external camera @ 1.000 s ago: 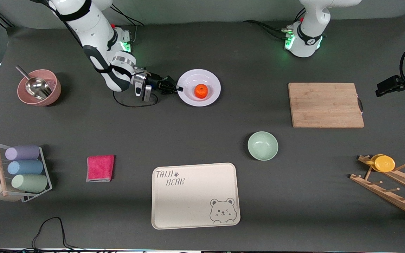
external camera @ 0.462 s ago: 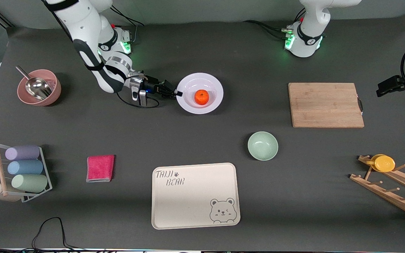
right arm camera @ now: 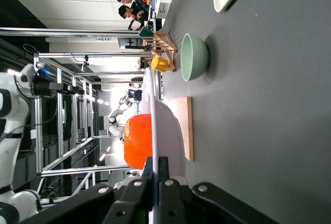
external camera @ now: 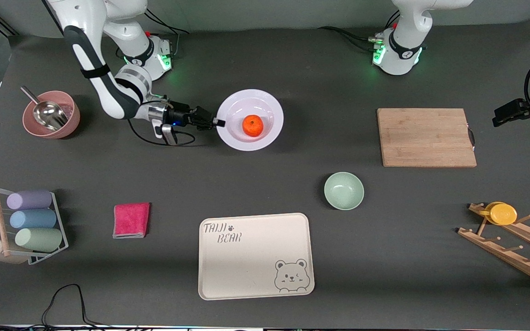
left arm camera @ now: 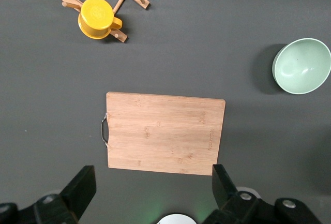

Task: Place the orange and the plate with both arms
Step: 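Carry the plate with the orange onto the bear tray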

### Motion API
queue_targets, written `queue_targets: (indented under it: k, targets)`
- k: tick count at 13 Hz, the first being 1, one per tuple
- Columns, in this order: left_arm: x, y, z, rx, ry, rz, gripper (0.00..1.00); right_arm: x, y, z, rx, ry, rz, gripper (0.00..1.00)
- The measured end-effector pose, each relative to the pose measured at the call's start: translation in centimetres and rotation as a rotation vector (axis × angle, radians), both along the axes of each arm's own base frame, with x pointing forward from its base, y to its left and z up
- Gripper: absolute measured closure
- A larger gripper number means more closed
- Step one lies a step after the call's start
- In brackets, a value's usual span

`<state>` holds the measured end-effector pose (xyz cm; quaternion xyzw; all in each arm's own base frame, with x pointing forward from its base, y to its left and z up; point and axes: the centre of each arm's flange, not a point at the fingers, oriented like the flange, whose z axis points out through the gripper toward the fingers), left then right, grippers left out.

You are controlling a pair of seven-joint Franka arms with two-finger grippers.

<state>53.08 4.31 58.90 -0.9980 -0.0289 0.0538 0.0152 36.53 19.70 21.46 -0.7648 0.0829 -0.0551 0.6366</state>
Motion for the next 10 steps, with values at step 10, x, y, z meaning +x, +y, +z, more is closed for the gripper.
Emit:
queue_targets:
  k: [10]
  targets:
    - [0.0,0.0,0.0,0.0,-0.002,-0.002,0.0,22.8,0.7,2.9,-0.077,-0.017,0.001,0.96]
